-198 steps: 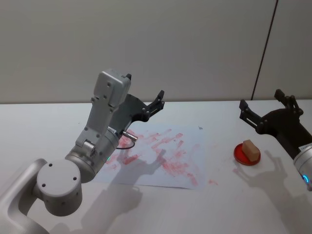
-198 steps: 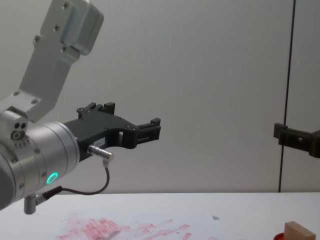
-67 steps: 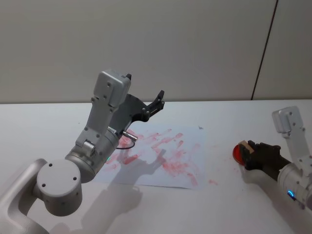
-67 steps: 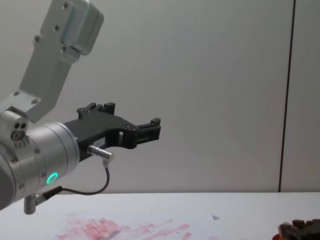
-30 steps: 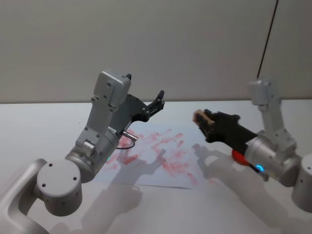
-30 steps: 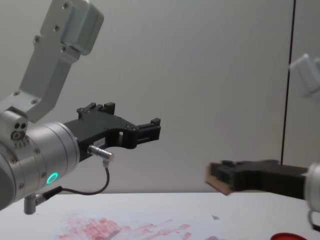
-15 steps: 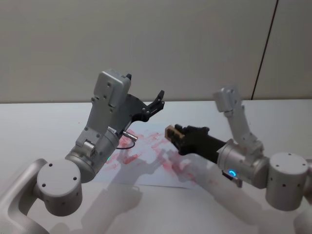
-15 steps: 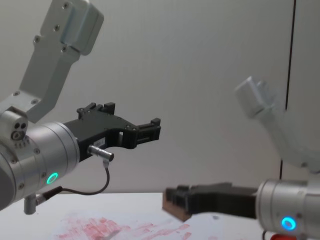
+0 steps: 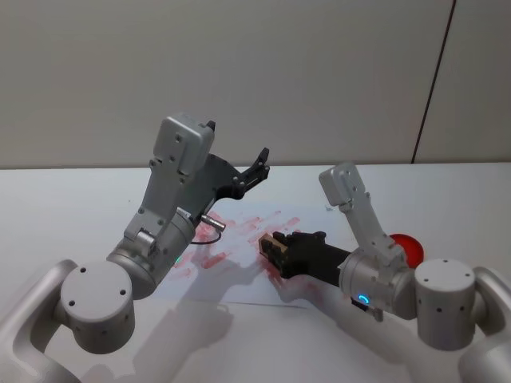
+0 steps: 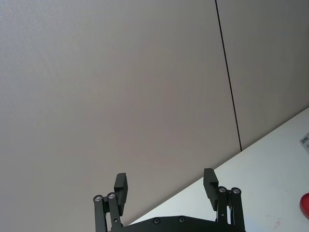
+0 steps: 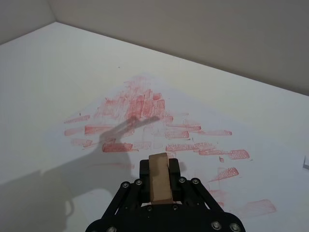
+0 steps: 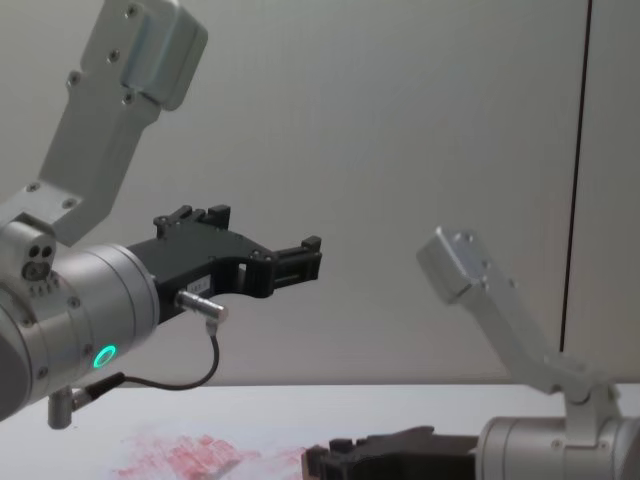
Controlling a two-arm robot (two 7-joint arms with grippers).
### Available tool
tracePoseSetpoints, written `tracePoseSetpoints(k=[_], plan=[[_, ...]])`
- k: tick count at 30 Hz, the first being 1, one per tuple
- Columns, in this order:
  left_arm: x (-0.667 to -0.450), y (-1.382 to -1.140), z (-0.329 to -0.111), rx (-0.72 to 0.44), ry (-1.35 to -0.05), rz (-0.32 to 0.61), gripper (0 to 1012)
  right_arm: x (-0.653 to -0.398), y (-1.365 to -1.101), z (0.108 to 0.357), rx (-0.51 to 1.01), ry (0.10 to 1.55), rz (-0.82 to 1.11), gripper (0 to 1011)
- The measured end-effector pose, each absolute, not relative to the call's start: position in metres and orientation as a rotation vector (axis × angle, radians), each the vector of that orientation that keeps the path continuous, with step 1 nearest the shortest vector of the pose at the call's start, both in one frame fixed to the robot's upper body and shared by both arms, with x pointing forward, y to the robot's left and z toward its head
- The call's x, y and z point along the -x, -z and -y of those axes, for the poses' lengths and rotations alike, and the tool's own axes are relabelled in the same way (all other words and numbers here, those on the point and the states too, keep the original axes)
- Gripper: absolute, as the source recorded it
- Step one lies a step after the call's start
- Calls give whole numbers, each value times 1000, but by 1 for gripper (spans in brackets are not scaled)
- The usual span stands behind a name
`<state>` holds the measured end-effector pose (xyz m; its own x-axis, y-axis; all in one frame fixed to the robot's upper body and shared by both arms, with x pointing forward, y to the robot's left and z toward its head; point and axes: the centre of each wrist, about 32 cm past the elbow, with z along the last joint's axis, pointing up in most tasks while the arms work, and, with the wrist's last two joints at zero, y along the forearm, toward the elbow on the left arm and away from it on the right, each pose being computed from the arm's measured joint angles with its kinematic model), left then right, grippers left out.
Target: Use the one hand to pick up the stamp and affix it onto the A4 paper.
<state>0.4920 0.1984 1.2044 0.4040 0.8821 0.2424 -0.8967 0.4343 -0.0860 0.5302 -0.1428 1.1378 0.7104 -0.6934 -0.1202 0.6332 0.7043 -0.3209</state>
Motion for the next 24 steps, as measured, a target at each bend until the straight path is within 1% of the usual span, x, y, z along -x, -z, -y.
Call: tracePoseSetpoints(k=[7,24], plan=[[-492,-1204,-198,-61,-1124,268,1002,-533,-1130,140,298,735,-238,224],[-492,-1204,-198,-61,-1124,268,1001,-534,-1125,137,307,738,-250,225]])
